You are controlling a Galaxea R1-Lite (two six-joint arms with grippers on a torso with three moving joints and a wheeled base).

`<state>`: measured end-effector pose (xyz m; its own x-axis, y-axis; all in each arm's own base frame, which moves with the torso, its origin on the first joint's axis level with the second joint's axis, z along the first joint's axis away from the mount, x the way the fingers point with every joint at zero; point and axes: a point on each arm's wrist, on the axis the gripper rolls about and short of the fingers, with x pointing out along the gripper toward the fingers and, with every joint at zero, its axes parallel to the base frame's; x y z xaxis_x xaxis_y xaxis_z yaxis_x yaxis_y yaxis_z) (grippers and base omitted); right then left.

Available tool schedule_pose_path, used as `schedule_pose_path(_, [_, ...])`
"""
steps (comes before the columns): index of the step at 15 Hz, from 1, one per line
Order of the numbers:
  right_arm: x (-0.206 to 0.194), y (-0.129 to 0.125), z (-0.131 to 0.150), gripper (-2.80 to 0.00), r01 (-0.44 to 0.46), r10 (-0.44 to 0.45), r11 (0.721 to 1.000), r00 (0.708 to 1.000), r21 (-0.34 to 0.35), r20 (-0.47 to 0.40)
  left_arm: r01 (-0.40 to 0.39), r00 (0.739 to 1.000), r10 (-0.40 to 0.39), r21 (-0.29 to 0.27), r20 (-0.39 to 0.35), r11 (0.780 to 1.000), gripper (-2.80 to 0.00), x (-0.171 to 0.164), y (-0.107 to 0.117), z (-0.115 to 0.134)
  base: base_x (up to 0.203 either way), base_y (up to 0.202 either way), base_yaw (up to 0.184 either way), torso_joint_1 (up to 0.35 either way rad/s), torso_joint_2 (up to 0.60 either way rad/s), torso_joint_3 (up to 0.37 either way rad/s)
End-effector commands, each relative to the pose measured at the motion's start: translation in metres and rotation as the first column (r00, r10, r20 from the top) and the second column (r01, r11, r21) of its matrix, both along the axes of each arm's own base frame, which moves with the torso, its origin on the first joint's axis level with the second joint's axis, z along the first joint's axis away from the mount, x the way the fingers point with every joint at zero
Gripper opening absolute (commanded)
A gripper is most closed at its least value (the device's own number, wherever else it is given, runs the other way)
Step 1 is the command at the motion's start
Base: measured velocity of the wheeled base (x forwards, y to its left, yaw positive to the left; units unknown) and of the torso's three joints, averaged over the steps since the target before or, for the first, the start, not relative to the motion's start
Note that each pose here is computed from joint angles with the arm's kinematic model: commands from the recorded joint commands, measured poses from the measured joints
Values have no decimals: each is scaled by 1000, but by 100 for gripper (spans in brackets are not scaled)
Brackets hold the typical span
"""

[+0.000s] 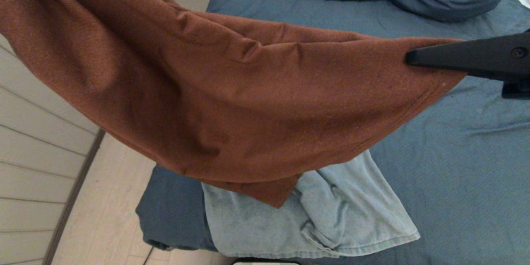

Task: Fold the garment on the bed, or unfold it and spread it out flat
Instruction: Unford the brown shorts

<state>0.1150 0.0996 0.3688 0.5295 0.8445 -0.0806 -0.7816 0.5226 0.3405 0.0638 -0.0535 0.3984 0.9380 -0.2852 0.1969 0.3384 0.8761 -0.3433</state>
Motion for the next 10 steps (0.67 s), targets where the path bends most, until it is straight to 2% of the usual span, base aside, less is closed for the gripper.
schedule_pose_path(1, [2, 18, -4, -280, -75, 74, 997, 997, -18, -22, -3, 1000, 3, -16, 13, 1000, -280, -6, 7, 1, 0, 0, 0, 0, 0, 0])
schedule_pose_path(4, [10, 34, -2, -280, -108, 108, 994, 994, -26, -29, -5, 1000, 5, -8, 7, 1000, -280, -7, 8, 1, 0, 0, 0, 0, 0, 0])
schedule_pose_path(10, [12, 58, 10, -280, -185, 184, 983, 983, -13, -12, -13, 999, 14, -32, 39, 999, -280, -20, 22, 15, 0, 0, 0, 0, 0, 0])
